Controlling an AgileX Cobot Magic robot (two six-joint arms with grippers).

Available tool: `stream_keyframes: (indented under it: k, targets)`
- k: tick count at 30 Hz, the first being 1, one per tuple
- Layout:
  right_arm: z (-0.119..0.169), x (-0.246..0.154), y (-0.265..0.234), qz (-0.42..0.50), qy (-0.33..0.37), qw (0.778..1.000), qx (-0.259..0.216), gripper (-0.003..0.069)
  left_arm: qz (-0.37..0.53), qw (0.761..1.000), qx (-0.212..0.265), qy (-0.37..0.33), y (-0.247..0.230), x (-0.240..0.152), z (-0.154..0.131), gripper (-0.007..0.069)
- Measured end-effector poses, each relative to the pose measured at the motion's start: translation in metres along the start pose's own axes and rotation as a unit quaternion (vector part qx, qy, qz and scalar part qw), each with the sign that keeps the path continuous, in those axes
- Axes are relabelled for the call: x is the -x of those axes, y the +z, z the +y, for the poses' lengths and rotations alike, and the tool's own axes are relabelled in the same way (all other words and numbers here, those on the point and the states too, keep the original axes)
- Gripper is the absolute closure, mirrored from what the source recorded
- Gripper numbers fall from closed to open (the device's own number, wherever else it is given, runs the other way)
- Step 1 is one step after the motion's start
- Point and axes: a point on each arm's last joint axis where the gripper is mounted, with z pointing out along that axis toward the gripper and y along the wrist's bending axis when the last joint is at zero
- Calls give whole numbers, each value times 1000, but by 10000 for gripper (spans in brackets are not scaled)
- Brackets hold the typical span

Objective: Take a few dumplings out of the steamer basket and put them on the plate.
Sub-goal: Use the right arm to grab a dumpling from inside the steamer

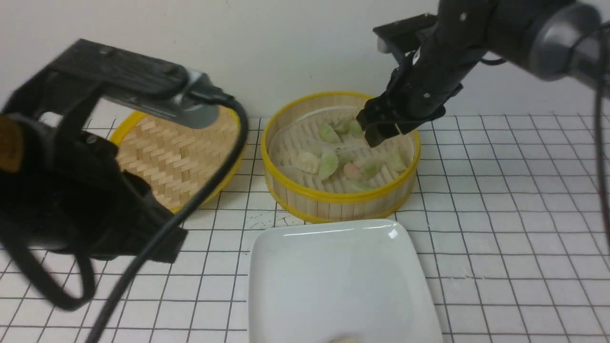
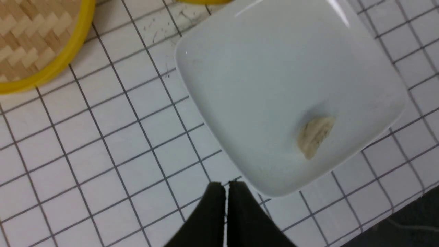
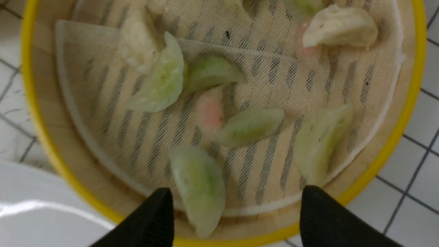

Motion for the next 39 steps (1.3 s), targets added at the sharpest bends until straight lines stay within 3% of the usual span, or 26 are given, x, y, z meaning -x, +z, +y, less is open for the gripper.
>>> stream_keyframes:
  k: [8,16,21,22,23,25,28,31,39]
  targets:
    - [-5,7,64,25,21,999,-10,155,-69,998,-3,-9,-41,-25,6,631]
    - [-5,5,86,34,26,999,-5,160,-49,999,2,-10,-43,-31,7,631]
    - [-3,6,87,35,32,999,4,305,-46,999,2,-10,-43,-32,7,631]
    - [-3,6,86,35,33,999,5,377,-46,999,2,-10,-43,-32,7,631]
    - [-2,4,88,45,37,998,11,493,-46,999,2,-10,-43,-32,7,631]
    - [0,2,89,52,35,998,13,565,-46,999,2,-10,-43,-32,7,631]
    - [0,3,85,59,34,998,13,566,-45,999,2,-10,-43,-32,7,631]
    - [0,6,78,62,29,998,14,613,-45,999,2,-10,-43,-32,7,631]
    - [1,30,40,3,25,1000,13,638,-45,999,3,-10,-43,-32,7,631]
